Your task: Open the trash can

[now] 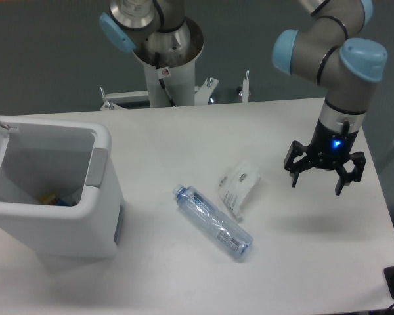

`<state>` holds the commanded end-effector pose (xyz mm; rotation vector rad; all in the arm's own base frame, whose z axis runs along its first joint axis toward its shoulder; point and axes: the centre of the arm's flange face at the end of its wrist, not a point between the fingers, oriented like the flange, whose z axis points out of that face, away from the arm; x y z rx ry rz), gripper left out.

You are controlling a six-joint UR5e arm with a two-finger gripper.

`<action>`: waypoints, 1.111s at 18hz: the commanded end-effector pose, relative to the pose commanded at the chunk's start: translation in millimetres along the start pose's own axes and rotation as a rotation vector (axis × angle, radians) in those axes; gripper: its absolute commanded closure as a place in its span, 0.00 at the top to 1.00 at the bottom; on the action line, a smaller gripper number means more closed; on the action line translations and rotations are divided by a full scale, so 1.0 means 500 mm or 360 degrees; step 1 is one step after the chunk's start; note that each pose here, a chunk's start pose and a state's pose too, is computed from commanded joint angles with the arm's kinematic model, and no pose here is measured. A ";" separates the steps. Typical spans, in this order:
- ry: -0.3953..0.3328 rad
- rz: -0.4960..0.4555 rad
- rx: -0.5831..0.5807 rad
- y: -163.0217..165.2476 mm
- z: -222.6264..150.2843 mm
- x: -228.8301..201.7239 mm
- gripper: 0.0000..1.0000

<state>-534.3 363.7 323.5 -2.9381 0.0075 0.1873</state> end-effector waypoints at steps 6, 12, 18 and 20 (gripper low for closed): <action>-0.0012 0.0256 -0.0167 0.019 0.003 0.003 1.00; -0.0003 0.0480 -0.0235 0.032 0.012 0.014 1.00; 0.0006 0.0487 -0.0239 0.034 0.017 0.021 1.00; 0.0011 0.0477 -0.0237 0.034 0.021 0.024 1.00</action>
